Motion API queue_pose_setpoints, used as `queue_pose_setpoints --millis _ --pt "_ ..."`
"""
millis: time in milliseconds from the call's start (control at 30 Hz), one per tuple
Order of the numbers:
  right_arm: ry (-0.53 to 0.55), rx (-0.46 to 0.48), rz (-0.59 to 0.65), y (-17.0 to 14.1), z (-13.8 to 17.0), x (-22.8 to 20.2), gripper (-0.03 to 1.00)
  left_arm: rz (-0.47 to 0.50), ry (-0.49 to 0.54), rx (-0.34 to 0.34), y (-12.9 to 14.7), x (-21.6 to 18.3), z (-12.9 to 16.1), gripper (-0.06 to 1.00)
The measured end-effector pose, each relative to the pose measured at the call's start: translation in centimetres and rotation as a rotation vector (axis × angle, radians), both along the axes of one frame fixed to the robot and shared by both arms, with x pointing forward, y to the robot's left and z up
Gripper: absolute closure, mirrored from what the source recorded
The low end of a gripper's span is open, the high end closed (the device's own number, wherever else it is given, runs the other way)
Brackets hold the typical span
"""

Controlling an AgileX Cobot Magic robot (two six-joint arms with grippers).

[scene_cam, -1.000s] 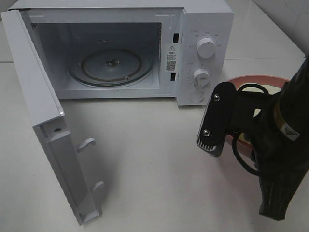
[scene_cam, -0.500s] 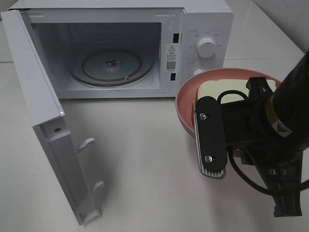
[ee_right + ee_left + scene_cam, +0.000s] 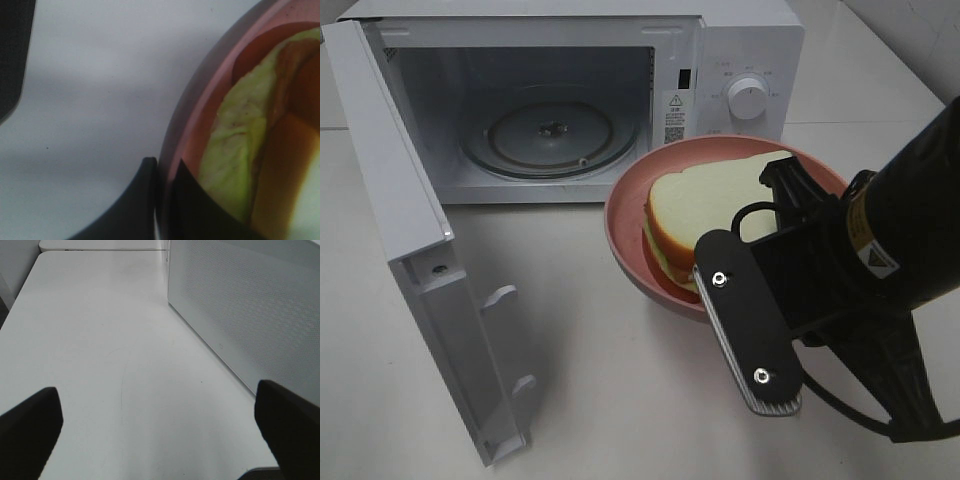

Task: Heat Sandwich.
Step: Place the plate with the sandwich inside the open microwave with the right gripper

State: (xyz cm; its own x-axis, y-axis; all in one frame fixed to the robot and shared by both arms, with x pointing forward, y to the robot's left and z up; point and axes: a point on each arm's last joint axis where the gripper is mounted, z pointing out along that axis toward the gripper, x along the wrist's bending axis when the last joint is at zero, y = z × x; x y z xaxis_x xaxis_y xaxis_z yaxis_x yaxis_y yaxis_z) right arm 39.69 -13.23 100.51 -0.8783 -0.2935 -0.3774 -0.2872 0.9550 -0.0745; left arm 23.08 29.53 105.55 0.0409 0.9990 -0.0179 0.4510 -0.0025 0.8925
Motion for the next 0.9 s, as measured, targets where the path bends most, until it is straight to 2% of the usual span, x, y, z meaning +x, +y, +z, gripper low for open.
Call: queue_pose_setpoints --millis 33,167,633,800,900 --pt "0.000 0.000 0.000 0.0 0.0 0.0 0.93 0.000 0.000 0.000 0.0 0.0 0.0 -0.05" --pt "-0.015 -0.041 0.146 0.2 0.0 0.1 0.93 0.000 0.000 0.000 0.0 0.0 0.0 -0.05" --pt "0.015 -0.034 0.299 -0.7 -0.4 1.8 0.93 0.000 0.000 0.000 0.0 0.0 0.0 -0.05" --pt "-0.001 -0.030 0.367 -0.9 -0.9 2.9 0.93 0.000 0.000 0.000 0.0 0.0 0.0 -0.05" --pt "0.025 -0.031 0.395 -0.9 -1.6 3.4 0.93 0.000 0.000 0.000 0.0 0.0 0.0 -0.05"
